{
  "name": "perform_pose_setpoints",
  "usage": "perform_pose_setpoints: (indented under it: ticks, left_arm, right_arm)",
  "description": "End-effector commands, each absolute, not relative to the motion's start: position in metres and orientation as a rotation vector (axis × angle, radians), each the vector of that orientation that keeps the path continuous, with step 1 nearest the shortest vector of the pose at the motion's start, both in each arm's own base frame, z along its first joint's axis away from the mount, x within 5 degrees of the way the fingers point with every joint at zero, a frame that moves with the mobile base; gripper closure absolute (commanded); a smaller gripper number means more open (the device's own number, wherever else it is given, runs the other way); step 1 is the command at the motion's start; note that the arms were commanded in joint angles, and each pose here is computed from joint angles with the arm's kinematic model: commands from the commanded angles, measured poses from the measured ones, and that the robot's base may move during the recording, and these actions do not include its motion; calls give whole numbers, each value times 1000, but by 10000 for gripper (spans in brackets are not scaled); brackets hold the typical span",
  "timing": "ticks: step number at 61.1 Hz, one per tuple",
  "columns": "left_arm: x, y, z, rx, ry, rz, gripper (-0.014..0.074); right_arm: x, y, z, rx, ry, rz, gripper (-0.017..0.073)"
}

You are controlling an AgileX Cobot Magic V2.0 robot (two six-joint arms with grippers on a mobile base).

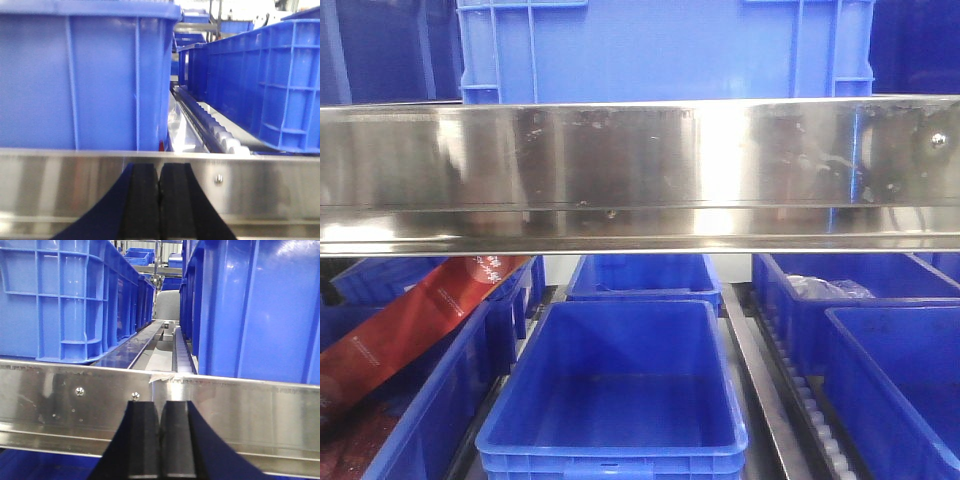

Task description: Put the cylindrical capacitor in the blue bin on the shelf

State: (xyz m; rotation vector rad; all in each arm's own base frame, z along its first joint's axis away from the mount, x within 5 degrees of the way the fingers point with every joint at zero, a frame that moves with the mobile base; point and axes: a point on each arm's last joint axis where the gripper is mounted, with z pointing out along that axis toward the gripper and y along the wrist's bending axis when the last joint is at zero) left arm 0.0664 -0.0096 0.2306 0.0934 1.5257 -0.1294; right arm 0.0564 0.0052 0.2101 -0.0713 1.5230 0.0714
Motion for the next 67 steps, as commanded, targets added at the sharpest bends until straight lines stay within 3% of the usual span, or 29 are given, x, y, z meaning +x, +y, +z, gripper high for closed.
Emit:
perform_pose_setpoints:
  ticks: [1, 67]
  left_arm:
    - [61, -8, 217, 95, 1486, -120, 704]
    - [55, -8, 218, 91, 1433, -120, 704]
  right_arm:
    - [56, 5, 212, -82, 1492, 61, 721]
    - [56, 5, 212, -82, 1491, 61, 721]
